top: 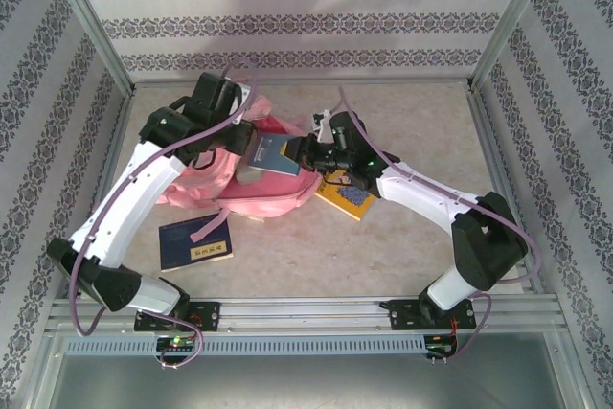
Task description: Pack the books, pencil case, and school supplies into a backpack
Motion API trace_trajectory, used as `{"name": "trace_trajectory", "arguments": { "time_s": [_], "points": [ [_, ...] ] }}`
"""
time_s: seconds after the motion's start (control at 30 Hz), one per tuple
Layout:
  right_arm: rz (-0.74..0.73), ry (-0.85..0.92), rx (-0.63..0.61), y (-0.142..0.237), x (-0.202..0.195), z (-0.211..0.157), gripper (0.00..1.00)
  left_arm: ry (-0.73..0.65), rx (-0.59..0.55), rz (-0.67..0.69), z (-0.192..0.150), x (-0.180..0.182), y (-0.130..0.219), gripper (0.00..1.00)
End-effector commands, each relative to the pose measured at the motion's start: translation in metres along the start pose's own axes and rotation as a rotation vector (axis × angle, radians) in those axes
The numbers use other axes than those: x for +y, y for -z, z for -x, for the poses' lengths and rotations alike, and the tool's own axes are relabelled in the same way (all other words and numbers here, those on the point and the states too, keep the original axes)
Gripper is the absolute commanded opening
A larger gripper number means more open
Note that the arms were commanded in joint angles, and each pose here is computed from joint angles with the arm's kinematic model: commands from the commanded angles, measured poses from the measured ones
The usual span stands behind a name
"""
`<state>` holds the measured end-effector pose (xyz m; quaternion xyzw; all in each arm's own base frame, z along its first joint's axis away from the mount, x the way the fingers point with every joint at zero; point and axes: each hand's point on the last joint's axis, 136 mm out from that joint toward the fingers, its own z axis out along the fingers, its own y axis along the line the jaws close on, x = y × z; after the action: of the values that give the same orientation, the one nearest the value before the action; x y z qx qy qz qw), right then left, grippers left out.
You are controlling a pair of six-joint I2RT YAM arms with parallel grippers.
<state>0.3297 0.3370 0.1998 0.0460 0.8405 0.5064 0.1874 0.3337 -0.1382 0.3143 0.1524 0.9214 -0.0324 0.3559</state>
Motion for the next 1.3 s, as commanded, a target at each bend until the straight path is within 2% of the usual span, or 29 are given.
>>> {"name": "trace_trajectory", "arguments": {
  "time_s": [0.0, 0.13, 0.4, 0.6, 0.83, 1.1, 1.2, 1.27],
  "points": [
    [-0.041, 0.041, 0.0, -0.009, -0.013, -0.008, 0.0, 0.009, -0.11, 0.034, 0.019, 0.014, 0.029, 0.0],
    [-0.018, 0.033, 0.0, -0.012, -0.006, -0.01, 0.0, 0.03, -0.143, 0.007, 0.019, 0.015, 0.035, 0.0],
    [0.094, 0.009, -0.054, -0.003, 0.063, 0.0, 0.0, 0.058, -0.163, -0.022, 0.019, 0.013, 0.034, 0.0],
    [0.117, -0.076, -0.049, -0.024, 0.075, 0.006, 0.0, 0.088, -0.184, -0.022, 0.022, 0.019, 0.04, 0.0],
    [0.211, -0.127, 0.045, -0.085, 0.102, -0.011, 0.0, 0.135, -0.221, -0.098, 0.037, 0.012, 0.046, 0.0],
    [0.2, -0.13, 0.071, -0.164, 0.095, -0.029, 0.0, 0.164, -0.251, -0.15, 0.057, 0.006, 0.049, 0.0],
    [0.16, -0.1, 0.066, -0.196, 0.086, -0.035, 0.23, 0.175, -0.249, -0.156, 0.059, 0.008, 0.044, 0.0],
    [0.135, -0.071, 0.053, -0.212, 0.08, -0.033, 0.44, 0.194, -0.24, -0.157, 0.058, 0.012, 0.04, 0.0]
  ]
}}
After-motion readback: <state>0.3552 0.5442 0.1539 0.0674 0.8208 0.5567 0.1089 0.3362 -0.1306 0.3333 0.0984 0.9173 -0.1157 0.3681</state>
